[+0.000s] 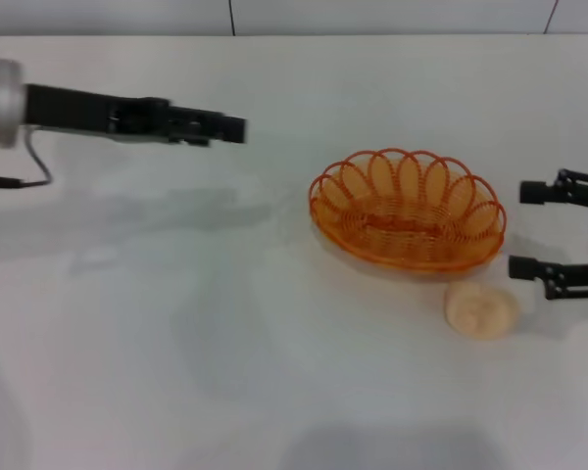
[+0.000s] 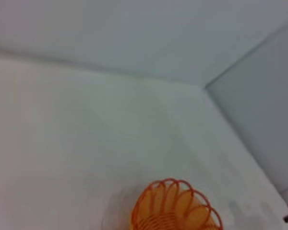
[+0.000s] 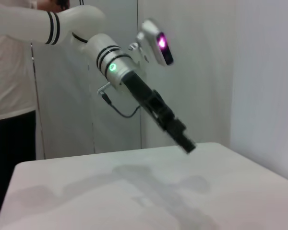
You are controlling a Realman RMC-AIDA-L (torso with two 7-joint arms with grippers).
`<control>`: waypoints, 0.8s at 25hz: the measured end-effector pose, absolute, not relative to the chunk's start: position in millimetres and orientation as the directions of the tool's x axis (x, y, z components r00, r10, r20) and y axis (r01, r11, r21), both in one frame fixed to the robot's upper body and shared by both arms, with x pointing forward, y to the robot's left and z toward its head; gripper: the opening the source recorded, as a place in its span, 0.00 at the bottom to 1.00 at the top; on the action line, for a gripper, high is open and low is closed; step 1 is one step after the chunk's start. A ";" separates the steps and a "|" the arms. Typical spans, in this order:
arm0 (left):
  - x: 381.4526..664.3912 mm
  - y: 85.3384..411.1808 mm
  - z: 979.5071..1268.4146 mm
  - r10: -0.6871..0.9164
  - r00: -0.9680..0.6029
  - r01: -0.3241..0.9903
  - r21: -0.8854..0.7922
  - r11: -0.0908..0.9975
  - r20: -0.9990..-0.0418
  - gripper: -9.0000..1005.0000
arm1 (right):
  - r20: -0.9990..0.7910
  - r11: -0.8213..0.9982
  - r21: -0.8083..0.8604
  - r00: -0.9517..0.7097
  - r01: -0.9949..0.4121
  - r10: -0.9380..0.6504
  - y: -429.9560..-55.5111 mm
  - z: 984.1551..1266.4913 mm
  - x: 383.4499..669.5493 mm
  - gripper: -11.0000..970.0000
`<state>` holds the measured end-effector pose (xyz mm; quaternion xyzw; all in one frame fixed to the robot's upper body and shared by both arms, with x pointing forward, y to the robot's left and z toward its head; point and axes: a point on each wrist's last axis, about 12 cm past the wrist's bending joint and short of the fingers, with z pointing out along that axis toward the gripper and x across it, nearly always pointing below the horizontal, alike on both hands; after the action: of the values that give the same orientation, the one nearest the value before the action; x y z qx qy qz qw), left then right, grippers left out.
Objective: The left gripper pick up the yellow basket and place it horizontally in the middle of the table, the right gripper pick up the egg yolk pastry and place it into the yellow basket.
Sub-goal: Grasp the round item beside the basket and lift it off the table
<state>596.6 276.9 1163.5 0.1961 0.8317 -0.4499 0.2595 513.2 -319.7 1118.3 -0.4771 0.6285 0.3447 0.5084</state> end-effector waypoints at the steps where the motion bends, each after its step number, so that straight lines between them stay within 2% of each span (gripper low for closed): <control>1: 592.7 284.5 1162.0 0.095 -0.753 0.598 -0.618 0.511 -0.651 0.81 | -0.968 0.306 -0.043 -0.036 -0.951 -0.247 -321.5 1117.9 510.9 0.81; 2: 585.5 298.6 1159.5 0.110 -0.673 0.671 -0.542 0.506 -0.731 0.81 | -0.969 0.304 -0.029 -0.048 -0.952 -0.243 -323.9 1116.8 506.9 0.81; 7: 574.6 319.9 1157.3 0.202 -0.540 0.772 -0.385 0.505 -0.817 0.81 | -0.966 0.304 0.000 -0.079 -0.953 -0.247 -328.8 1109.1 494.0 0.81; 11: 560.9 329.7 1152.2 0.299 -0.369 0.871 -0.216 0.441 -0.880 0.81 | -0.956 0.282 0.022 -0.103 -0.959 -0.275 -325.4 1101.2 488.5 0.81; 16: 537.5 334.8 1136.9 0.386 -0.169 0.945 -0.037 0.325 -0.907 0.81 | -0.947 0.293 0.016 -0.109 -0.956 -0.303 -318.8 1093.5 490.4 0.81; 20: 524.9 338.2 1121.0 0.439 -0.121 0.954 0.018 0.298 -0.890 0.81 | -0.939 0.318 0.008 -0.116 -0.948 -0.323 -316.7 1089.1 495.9 0.80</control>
<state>524.9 338.2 1121.0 0.5090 0.6844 -0.3031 0.4250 495.9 -316.7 1089.1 -0.4766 0.6668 0.3371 0.4632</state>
